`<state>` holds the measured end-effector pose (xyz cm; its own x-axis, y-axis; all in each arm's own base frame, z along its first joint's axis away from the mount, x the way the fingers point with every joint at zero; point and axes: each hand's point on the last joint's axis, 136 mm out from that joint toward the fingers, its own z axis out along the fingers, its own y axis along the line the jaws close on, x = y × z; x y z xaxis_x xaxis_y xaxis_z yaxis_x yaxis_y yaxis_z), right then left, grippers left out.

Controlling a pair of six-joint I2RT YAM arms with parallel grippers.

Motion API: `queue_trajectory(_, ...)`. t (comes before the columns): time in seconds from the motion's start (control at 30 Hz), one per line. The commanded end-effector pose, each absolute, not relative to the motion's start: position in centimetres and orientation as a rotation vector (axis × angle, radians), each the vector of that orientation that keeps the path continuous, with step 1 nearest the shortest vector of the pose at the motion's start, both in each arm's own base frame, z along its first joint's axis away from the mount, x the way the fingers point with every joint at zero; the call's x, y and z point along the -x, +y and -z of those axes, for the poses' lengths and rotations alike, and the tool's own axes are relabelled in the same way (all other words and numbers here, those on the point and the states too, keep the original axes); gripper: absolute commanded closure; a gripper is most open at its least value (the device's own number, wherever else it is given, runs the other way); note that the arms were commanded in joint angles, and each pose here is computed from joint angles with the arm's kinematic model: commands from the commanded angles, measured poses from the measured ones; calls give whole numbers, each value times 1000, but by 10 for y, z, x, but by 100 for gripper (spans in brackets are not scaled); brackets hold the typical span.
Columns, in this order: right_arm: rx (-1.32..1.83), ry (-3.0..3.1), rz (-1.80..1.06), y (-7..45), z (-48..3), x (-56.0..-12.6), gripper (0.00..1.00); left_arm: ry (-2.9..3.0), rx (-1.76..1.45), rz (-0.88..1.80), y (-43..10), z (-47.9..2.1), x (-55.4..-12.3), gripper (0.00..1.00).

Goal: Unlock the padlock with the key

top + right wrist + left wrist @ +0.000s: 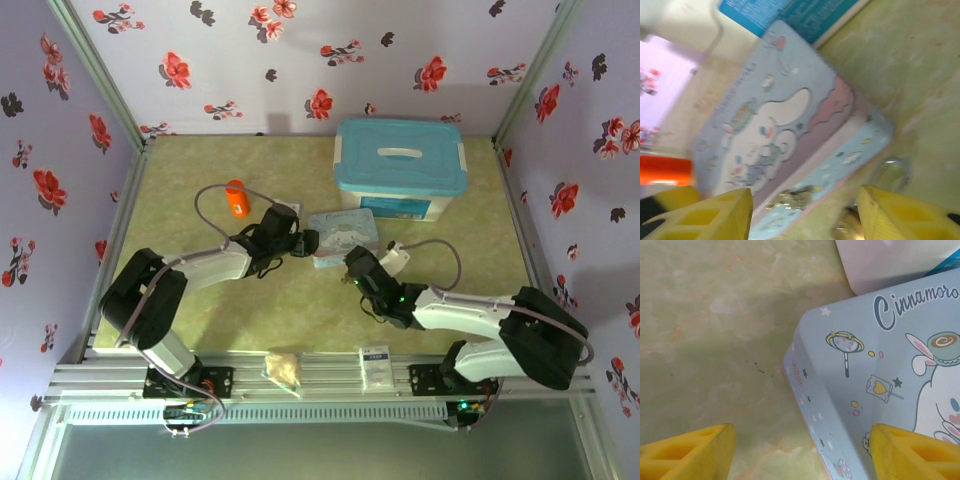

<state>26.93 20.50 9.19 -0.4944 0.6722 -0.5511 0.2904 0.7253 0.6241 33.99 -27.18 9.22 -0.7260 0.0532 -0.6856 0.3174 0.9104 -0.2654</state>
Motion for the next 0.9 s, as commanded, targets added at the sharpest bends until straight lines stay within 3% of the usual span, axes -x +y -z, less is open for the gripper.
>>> queue_trajectory(0.0, -505, 2395, -169, 170, -38, -237, 42, 2310, -260, 503, -270, -131, -340, 27)
queue_trajectory(0.2, -403, 2482, -158, 199, -33, -245, 39, 2251, -237, 542, -251, -162, -319, 25)
queue_trajectory(0.47, -362, 2447, -248, 232, -38, -259, 35, 2297, -201, 559, -230, -141, -290, 24)
queue_trajectory(0.87, -258, 2526, 106, 211, -5, -253, 39, 2343, -186, 568, -226, -120, -281, 24)
